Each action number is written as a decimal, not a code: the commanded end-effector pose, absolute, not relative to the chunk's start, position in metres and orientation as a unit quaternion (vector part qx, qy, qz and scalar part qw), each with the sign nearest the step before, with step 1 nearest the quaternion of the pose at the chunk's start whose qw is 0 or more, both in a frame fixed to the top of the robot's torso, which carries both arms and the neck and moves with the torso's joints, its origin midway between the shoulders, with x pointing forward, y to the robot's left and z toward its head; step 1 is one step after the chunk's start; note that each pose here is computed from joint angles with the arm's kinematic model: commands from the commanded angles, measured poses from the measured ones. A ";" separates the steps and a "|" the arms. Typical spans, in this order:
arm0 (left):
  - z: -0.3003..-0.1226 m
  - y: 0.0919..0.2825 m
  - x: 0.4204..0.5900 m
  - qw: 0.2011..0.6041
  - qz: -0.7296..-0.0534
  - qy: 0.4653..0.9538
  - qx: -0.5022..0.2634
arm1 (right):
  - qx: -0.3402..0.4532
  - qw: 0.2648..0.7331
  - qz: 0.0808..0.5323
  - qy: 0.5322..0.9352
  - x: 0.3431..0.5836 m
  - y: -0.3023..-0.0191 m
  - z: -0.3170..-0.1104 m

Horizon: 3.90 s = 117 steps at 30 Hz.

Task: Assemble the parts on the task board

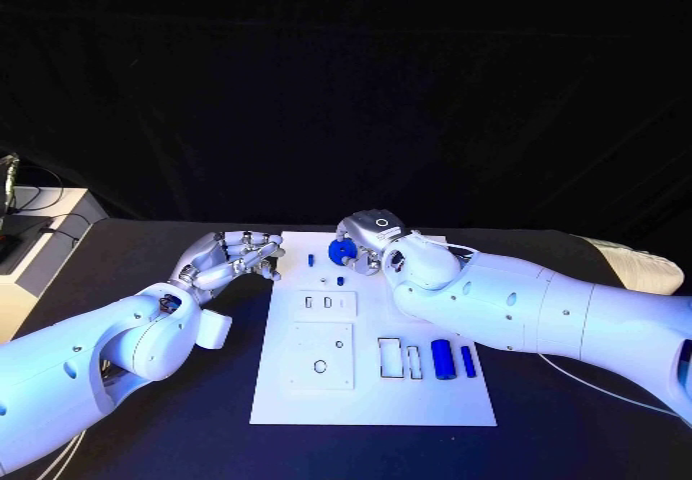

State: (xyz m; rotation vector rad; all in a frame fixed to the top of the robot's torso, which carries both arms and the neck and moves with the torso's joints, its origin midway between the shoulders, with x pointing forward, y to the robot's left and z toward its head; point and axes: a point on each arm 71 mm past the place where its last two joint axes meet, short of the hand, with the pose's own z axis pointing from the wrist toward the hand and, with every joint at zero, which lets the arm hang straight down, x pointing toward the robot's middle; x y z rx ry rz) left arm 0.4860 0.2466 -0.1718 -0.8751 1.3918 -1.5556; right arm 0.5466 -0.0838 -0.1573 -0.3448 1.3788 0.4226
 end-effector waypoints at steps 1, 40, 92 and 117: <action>-0.171 0.245 0.485 0.421 -0.627 0.555 -0.348 | -0.175 0.729 0.183 0.636 0.546 -0.083 -0.162; -0.172 0.245 0.487 0.422 -0.623 0.557 -0.352 | -0.153 0.699 0.194 0.671 0.550 -0.090 -0.173; -0.175 0.250 0.487 0.429 -0.618 0.552 -0.360 | 0.032 0.685 0.345 0.641 0.535 -0.226 -0.130; -0.190 0.249 0.482 0.418 -0.616 0.558 -0.367 | 0.021 0.682 0.255 0.685 0.549 -0.310 -0.166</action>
